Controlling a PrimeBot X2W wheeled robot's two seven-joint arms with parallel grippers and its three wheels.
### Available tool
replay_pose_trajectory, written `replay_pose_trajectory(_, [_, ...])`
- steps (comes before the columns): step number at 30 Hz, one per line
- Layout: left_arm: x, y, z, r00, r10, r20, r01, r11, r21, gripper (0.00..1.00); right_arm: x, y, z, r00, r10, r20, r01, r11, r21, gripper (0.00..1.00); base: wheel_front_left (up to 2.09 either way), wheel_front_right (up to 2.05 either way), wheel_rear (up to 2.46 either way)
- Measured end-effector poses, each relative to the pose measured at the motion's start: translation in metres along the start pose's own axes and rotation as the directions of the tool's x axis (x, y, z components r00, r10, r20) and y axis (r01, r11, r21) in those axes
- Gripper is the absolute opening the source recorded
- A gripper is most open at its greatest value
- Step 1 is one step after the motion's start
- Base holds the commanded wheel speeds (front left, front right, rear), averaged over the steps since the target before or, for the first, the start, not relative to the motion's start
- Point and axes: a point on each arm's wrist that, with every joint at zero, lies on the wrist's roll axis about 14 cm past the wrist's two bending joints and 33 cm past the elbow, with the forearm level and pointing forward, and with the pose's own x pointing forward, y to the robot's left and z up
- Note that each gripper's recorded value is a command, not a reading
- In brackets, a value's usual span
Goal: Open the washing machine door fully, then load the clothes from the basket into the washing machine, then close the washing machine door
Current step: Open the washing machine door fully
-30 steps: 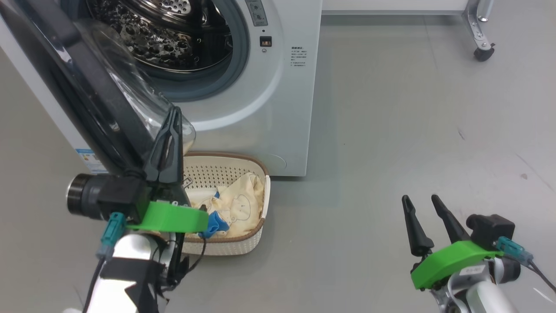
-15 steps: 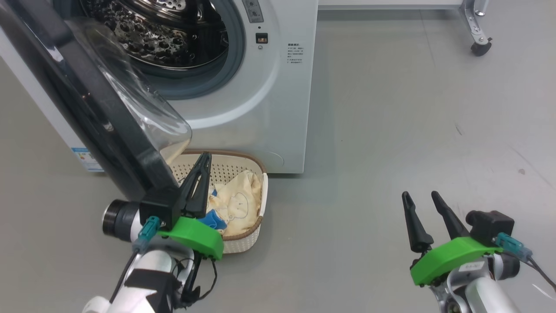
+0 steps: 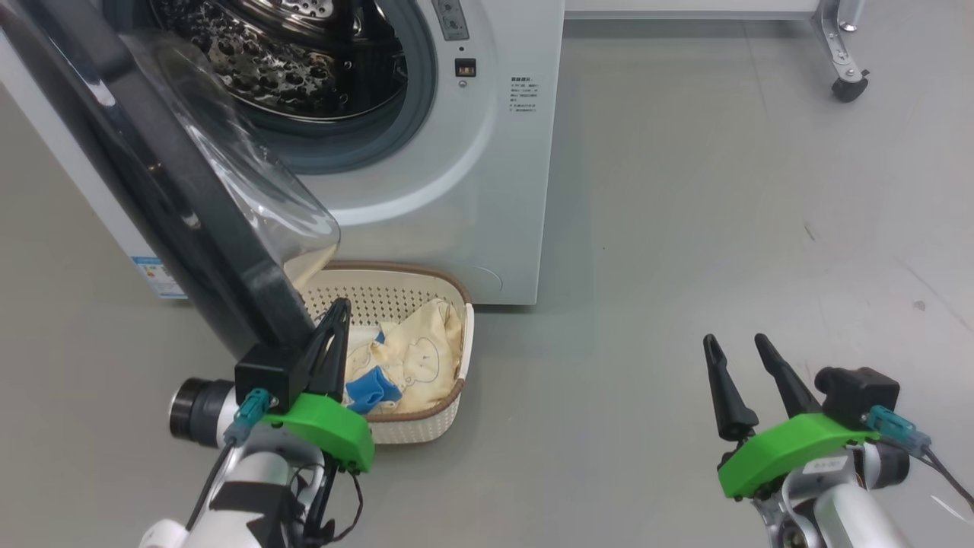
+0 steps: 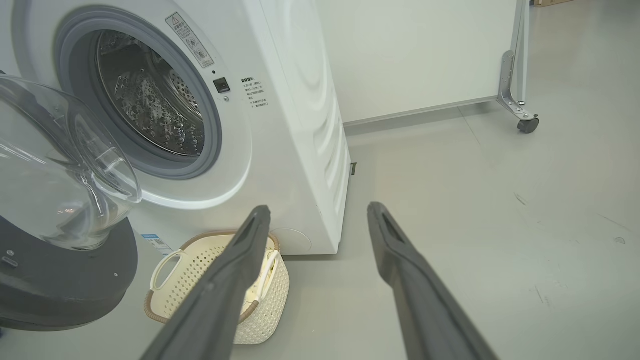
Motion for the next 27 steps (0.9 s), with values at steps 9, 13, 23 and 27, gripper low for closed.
replay_pose_trajectory(9, [-0.004,0.005,0.001,1.000,0.019,0.008,-0.019,1.000,-0.004,0.00,0.002,0.006,0.000,1.000,0.017,0.000,-0.017,1.000,-0.001,1.00,0.00,0.00,0.00])
replay_pose_trajectory(13, [-0.009,0.010,0.003,0.999,0.037,0.011,-0.037,0.999,0.001,0.00,0.004,0.011,0.000,0.999,0.035,-0.001,-0.035,0.999,-0.003,1.00,0.00,0.00,0.00])
replay_pose_trajectory(23, [-0.026,0.027,0.008,0.995,0.099,0.027,-0.099,0.995,-0.001,0.00,0.015,0.035,-0.003,0.994,0.105,-0.016,-0.106,0.994,-0.006,1.00,0.00,0.00,0.00])
replay_pose_trajectory(27, [-0.037,0.040,0.009,0.989,0.144,0.030,-0.144,0.990,-0.004,0.00,0.021,0.050,-0.007,0.988,0.151,-0.029,-0.151,0.988,-0.006,1.00,0.00,0.00,0.00])
